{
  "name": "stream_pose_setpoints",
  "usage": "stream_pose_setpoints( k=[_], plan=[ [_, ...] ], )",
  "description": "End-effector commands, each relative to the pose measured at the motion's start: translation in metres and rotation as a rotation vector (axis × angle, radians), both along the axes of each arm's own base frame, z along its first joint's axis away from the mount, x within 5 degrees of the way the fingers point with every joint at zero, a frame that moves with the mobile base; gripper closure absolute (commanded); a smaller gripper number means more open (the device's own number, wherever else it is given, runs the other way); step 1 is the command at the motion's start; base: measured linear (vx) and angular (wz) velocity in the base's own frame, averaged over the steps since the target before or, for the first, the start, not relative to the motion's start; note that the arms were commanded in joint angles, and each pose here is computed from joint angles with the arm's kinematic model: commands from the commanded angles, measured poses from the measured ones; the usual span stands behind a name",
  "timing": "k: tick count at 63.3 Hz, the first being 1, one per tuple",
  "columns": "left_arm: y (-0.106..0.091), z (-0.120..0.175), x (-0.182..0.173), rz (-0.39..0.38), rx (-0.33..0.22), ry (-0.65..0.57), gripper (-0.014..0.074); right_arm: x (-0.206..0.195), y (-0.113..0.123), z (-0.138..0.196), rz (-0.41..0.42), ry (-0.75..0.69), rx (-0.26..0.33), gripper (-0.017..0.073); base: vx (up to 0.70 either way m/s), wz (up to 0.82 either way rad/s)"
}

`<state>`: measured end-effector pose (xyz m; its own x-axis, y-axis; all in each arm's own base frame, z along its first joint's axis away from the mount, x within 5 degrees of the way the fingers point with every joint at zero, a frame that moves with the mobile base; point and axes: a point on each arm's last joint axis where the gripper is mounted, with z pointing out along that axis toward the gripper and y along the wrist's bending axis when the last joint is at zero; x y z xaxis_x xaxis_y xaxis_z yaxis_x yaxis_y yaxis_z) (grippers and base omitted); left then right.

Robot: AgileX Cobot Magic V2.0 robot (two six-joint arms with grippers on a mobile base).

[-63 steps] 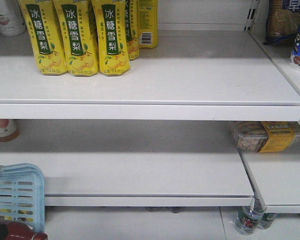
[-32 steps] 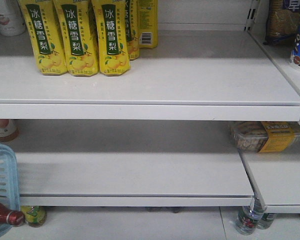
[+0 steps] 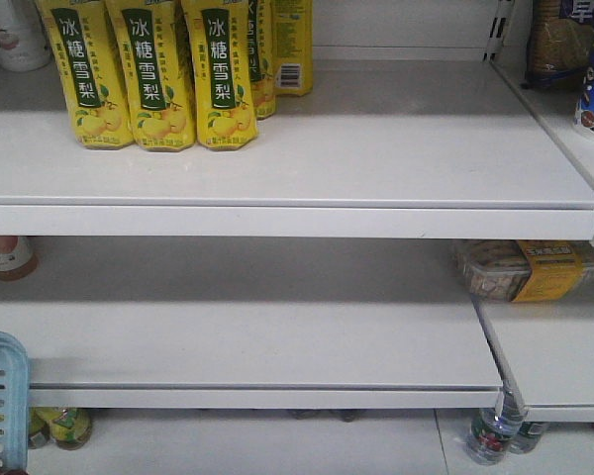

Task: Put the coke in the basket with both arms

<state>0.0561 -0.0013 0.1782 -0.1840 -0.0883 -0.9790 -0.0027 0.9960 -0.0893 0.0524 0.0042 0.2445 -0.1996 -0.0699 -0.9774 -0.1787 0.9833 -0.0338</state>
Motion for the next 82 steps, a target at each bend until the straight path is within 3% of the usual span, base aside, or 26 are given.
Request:
stream_pose_setpoints(
  k=[1, 14, 82],
  plan=[
    [0.0012, 0.0172, -0.0001, 0.008, 0.073, -0.197, 0.06, 0.001, 0.0014, 0.0138, 0.015, -0.08, 0.001, 0.0568, 0.0, 0.0],
    [0.0015, 0.0172, -0.0001, 0.007, 0.115, -0.197, 0.06, 0.001, 0.0014, 0.0138, 0.015, -0.08, 0.001, 0.0568, 0.0, 0.0],
    [0.0013, 0.0256, -0.0006, 0.01, 0.103, -0.286, 0.06, 0.001, 0.0014, 0.0138, 0.015, -0.08, 0.001, 0.0568, 0.0, 0.0]
  ],
)
